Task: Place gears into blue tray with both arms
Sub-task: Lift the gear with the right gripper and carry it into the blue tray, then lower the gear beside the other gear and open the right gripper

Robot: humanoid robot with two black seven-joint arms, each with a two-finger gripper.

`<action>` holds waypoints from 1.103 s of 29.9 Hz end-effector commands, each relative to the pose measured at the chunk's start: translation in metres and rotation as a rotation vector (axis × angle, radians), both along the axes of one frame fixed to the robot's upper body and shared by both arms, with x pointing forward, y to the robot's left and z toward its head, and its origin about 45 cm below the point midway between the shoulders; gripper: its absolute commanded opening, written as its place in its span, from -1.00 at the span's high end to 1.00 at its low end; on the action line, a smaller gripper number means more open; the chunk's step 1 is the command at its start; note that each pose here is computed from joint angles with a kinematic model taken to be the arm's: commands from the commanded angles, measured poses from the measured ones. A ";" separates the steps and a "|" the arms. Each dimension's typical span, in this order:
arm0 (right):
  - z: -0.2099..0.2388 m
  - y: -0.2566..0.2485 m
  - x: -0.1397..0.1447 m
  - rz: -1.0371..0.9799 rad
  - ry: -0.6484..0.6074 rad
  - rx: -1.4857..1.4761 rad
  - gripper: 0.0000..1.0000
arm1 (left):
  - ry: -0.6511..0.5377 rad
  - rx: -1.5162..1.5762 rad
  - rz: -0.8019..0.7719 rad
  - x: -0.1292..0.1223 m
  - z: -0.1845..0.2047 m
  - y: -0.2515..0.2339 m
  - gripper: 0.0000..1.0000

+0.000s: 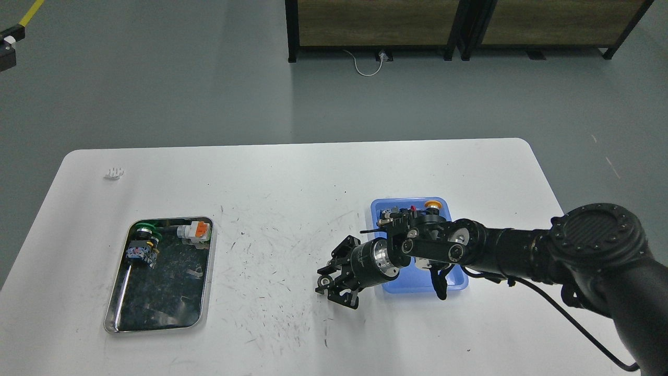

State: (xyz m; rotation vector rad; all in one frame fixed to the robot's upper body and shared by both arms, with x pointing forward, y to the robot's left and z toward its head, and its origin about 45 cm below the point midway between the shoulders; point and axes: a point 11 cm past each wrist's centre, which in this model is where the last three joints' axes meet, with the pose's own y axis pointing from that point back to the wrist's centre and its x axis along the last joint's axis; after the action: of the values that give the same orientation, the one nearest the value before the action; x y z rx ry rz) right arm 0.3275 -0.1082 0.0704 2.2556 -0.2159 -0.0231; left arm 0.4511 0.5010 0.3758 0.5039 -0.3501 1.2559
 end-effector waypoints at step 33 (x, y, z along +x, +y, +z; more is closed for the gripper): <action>0.010 -0.142 0.014 -0.206 -0.012 -0.113 0.39 | -0.004 0.000 0.004 -0.001 0.002 0.003 -0.95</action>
State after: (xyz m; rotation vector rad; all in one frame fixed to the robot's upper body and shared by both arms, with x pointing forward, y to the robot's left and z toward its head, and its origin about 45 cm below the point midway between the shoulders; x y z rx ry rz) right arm 0.3461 -0.2487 0.0867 2.1217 -0.4506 -0.0941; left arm 0.4499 0.5034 0.3775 0.5017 -0.3523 1.2615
